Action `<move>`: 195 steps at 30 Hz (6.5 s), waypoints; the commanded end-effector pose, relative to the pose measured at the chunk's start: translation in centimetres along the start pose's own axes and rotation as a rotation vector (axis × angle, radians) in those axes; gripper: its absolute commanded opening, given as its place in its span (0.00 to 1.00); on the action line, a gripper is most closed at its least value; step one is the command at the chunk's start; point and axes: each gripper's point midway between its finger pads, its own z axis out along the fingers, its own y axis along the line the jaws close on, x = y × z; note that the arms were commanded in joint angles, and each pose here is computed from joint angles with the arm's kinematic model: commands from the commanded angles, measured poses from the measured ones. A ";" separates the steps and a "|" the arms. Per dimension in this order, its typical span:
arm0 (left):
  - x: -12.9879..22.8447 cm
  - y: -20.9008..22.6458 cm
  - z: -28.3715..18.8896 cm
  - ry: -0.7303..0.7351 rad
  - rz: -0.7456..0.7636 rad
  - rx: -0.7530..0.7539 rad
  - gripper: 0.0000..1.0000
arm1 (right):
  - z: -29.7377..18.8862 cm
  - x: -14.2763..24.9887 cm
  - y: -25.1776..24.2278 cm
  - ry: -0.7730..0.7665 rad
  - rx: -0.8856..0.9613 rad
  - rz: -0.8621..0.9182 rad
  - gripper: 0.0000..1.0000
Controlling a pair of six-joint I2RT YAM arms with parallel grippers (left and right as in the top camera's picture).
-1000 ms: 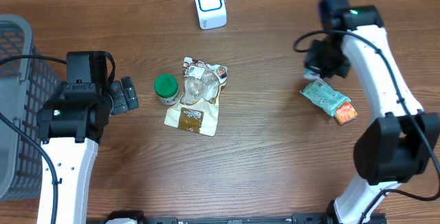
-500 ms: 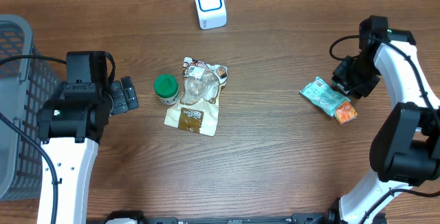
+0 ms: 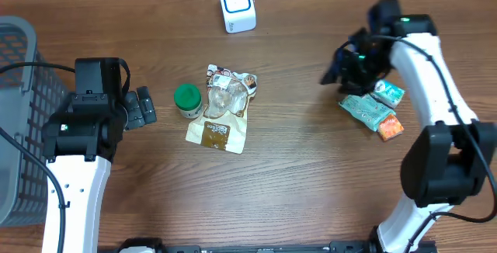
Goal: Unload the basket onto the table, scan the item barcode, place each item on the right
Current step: 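Swing the right gripper left toward the clear-and-brown snack bag, then grasp the snack bag's edge with the right gripper, then lift the snack bag and hold it up to the white scanner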
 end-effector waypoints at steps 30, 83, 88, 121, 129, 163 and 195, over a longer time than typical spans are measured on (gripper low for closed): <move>-0.1 0.3 0.0 -0.003 0.016 -0.012 1.00 | 17.9 4.5 8.6 0.018 -0.399 -0.058 0.73; -0.1 0.3 0.0 -0.003 0.016 -0.012 1.00 | 21.6 6.6 23.4 -0.251 -0.552 -0.283 0.32; -0.1 0.3 0.0 -0.003 0.016 -0.012 1.00 | 23.6 6.7 22.2 -0.227 -0.523 -0.254 0.31; -0.5 0.1 0.0 -0.019 0.011 -0.004 1.00 | 26.5 7.6 23.6 -0.245 -0.560 -0.271 0.30; -0.3 -0.9 0.0 -0.005 0.011 0.055 1.00 | 27.6 7.6 23.2 -0.220 -0.539 -0.262 0.11; -0.3 -0.9 0.0 -0.005 0.012 0.054 1.00 | -10.9 11.5 17.8 -0.270 -1.006 -1.008 0.04; -0.3 -0.9 0.0 -0.005 0.012 0.054 1.00 | -17.8 5.1 20.5 -0.477 -1.003 -0.772 0.04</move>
